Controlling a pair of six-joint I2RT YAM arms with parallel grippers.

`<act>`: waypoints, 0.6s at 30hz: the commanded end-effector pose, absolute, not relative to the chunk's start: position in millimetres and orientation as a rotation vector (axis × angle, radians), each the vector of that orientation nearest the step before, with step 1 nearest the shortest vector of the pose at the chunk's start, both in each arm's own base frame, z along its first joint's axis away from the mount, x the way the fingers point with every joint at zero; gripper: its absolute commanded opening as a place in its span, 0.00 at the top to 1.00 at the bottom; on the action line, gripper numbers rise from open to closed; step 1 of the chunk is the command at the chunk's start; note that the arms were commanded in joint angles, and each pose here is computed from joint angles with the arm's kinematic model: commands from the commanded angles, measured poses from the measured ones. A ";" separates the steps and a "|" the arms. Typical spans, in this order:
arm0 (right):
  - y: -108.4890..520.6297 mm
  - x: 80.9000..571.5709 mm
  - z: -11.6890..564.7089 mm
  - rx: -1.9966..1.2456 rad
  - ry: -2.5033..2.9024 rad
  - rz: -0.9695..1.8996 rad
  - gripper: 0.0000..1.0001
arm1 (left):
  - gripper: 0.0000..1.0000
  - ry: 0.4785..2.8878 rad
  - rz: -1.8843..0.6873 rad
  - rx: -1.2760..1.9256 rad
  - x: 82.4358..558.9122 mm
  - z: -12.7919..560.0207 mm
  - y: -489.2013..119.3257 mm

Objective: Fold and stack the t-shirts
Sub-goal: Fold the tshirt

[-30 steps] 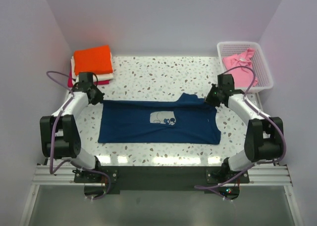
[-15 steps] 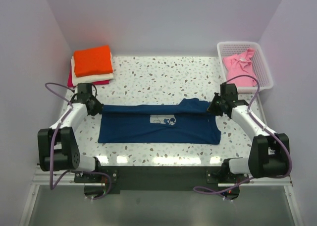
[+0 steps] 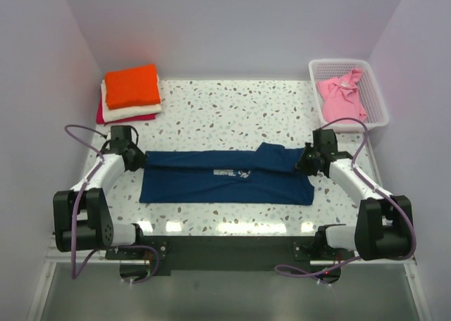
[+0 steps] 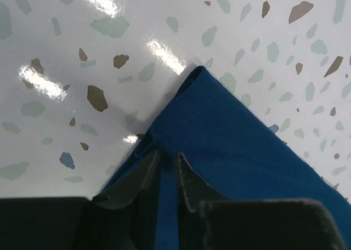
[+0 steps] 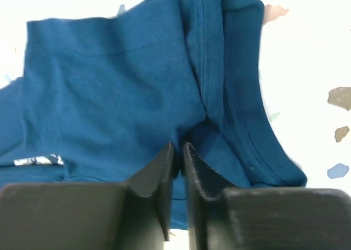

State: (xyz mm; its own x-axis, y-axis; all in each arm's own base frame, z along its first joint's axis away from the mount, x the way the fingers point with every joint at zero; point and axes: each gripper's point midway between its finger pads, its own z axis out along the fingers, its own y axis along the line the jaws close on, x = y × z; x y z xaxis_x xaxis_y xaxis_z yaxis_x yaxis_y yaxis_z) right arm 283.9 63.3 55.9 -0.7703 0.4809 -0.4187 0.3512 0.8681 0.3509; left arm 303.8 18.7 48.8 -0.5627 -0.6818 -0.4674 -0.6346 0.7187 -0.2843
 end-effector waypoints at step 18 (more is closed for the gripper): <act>75.2 361.9 85.7 0.398 2.504 0.259 0.39 | 0.45 2.327 -0.392 -0.678 325.1 88.5 -29.8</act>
State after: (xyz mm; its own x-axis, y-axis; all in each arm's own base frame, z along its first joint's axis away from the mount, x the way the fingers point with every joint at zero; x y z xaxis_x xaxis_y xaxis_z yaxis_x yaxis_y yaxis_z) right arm 343.4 76.1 83.9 -0.7843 0.3860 -0.4856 0.2511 0.9134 0.3205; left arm 303.8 -10.5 67.5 -0.6137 -0.6326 -0.4724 -0.4968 0.7745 -0.3916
